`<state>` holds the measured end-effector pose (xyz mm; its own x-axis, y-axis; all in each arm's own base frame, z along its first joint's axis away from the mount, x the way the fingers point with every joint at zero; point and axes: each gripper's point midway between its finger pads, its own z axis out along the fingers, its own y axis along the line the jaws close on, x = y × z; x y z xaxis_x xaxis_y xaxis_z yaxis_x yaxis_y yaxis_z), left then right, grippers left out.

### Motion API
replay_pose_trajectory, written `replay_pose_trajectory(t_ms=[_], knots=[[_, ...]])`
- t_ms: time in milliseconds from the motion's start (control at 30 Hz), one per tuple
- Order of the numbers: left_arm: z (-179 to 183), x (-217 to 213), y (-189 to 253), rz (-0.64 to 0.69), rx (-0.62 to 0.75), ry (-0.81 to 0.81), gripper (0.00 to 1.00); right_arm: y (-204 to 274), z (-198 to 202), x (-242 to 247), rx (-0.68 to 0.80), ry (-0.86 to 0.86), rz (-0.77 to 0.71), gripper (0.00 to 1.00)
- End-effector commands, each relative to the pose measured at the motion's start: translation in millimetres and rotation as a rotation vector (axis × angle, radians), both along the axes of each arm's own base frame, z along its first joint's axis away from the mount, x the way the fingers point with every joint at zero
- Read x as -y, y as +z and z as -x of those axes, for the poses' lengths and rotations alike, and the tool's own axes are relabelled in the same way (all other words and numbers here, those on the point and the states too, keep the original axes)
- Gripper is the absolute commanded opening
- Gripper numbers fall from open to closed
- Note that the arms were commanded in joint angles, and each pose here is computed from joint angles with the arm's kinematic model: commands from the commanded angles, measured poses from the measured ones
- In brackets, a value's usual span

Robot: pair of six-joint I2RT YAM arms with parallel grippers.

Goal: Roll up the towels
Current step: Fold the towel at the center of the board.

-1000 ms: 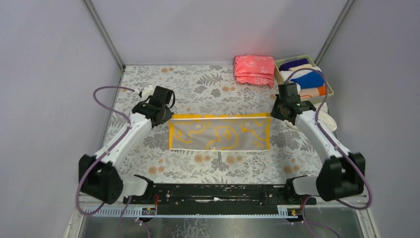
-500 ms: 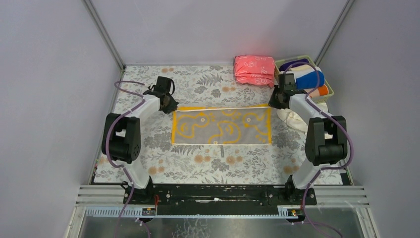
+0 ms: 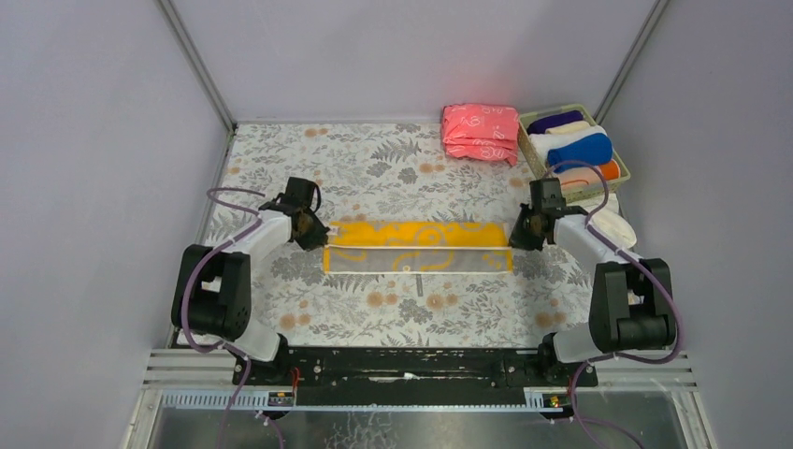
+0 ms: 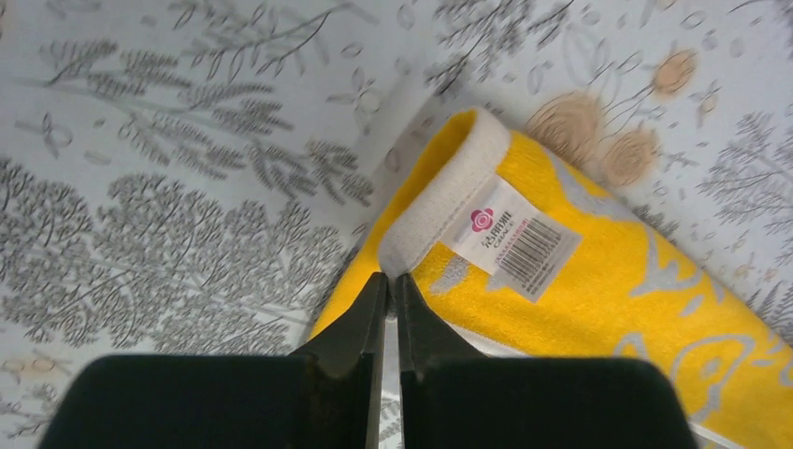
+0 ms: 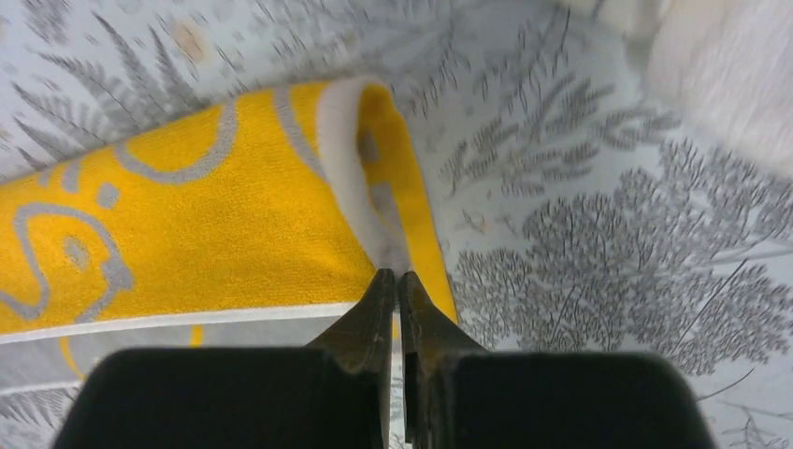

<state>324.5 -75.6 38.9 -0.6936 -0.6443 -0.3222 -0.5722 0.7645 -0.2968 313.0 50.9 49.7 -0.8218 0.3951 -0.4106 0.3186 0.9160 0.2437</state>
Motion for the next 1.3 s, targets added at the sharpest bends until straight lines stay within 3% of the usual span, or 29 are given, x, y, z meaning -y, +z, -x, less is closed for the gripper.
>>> replay_pose_trajectory(t_ms=[0,300,833,1267], knots=[[20,-3,1,0.016,-0.015,0.009,0.00,-2,25,-1,-0.014,-0.024,-0.036,0.00],[49,-6,-8,0.012,-0.062,-0.012,0.00,-16,56,-1,-0.069,-0.012,-0.041,0.00],[73,-10,-41,-0.011,-0.139,0.002,0.03,-53,65,9,-0.130,-0.039,0.014,0.00],[68,-6,8,0.003,-0.041,-0.010,0.02,-31,61,11,-0.081,-0.038,0.024,0.00]])
